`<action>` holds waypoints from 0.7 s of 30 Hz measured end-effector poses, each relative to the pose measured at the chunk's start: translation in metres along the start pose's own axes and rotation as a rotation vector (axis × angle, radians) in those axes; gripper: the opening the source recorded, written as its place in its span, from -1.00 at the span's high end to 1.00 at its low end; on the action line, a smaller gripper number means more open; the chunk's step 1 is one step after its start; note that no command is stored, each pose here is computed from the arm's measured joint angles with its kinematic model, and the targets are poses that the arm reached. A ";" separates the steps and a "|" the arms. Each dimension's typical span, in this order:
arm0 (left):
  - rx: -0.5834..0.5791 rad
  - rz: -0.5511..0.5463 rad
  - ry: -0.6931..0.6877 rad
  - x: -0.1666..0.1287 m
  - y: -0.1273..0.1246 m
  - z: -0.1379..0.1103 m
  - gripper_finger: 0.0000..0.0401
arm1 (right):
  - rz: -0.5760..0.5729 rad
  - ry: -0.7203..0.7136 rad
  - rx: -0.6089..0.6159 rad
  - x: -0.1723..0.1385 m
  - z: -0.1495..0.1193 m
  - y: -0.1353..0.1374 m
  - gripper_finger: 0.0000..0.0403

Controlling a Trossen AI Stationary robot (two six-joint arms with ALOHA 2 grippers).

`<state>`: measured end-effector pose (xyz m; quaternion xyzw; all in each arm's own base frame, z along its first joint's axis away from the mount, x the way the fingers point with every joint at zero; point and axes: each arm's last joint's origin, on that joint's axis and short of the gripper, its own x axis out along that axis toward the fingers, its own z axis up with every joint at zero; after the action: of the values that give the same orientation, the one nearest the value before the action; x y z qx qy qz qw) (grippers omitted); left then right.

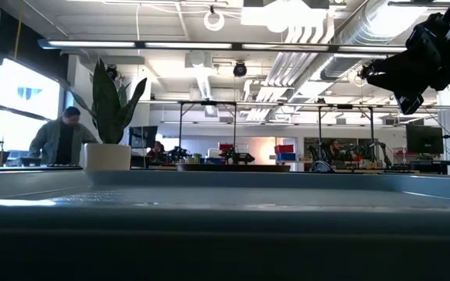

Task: Pick and place plate/cup/fork/spoon on tray
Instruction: Put the brown cup on the top left of the blue tray

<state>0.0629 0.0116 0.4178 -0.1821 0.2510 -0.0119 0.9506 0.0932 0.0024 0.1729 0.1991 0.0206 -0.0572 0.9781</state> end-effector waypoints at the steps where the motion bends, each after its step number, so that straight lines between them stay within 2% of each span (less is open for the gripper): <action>1: -0.006 0.004 0.025 0.000 -0.001 0.003 0.22 | 0.000 0.000 0.000 0.000 0.000 0.000 0.42; 6: -0.049 0.021 0.157 -0.001 -0.002 0.013 0.22 | 0.000 0.000 0.000 0.000 0.000 0.000 0.42; 9: -0.104 -0.012 0.251 0.004 -0.004 0.015 0.22 | 0.000 0.000 0.000 0.000 0.000 0.000 0.42; 13: -0.161 -0.059 0.361 0.015 -0.005 0.015 0.22 | 0.000 0.000 0.000 0.000 0.000 0.000 0.42; 21: -0.182 -0.124 0.558 0.046 -0.017 0.016 0.22 | 0.000 0.000 0.000 0.000 0.000 0.000 0.42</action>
<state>0.1117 -0.0035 0.4151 -0.2712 0.4910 -0.0968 0.8222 0.0932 0.0024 0.1728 0.1991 0.0207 -0.0570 0.9781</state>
